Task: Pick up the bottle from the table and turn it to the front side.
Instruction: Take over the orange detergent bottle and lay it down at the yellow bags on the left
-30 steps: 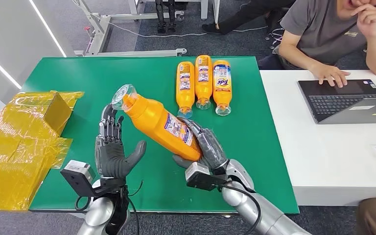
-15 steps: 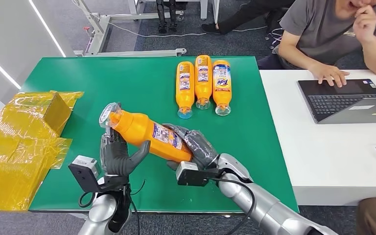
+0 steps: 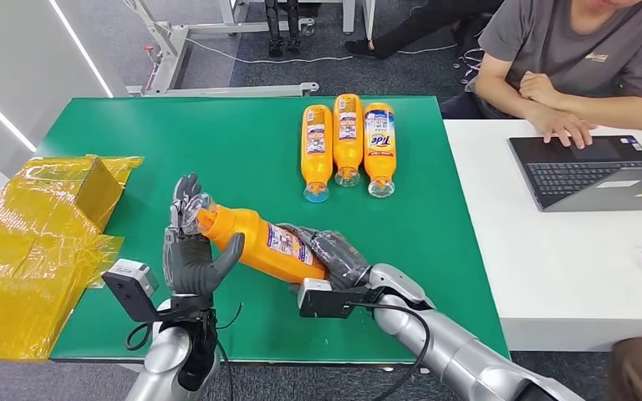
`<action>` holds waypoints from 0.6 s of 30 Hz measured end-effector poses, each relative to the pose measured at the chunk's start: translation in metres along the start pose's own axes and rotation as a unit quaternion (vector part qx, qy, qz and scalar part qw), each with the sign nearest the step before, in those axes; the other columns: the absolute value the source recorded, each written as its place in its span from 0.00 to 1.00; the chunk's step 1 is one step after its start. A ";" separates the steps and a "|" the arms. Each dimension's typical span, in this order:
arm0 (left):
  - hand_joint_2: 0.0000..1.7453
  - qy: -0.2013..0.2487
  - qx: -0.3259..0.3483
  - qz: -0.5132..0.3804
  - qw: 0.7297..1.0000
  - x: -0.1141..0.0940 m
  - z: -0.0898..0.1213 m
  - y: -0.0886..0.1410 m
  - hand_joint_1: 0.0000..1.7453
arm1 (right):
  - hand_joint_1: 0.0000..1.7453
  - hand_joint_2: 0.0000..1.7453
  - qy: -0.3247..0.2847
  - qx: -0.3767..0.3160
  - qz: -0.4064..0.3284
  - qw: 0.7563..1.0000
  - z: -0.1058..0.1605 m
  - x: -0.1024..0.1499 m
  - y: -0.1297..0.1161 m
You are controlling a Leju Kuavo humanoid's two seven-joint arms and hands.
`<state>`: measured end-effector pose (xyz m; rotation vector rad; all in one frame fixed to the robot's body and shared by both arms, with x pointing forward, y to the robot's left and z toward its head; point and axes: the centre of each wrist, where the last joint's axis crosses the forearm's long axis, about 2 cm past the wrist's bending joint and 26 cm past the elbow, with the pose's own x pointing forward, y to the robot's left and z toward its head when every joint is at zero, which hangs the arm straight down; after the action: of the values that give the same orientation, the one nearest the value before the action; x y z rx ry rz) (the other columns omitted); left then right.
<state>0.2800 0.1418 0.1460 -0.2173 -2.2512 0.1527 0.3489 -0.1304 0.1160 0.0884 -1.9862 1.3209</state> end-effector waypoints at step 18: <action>1.00 0.014 -0.016 0.039 0.999 -0.013 -0.016 -0.002 1.00 | 1.00 1.00 -0.012 -0.046 0.015 0.999 0.004 -0.003 0.002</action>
<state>0.3005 0.1373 0.1468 -0.3231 -2.2199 0.1531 0.3483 -0.1336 0.1124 0.0316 -2.0725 1.2495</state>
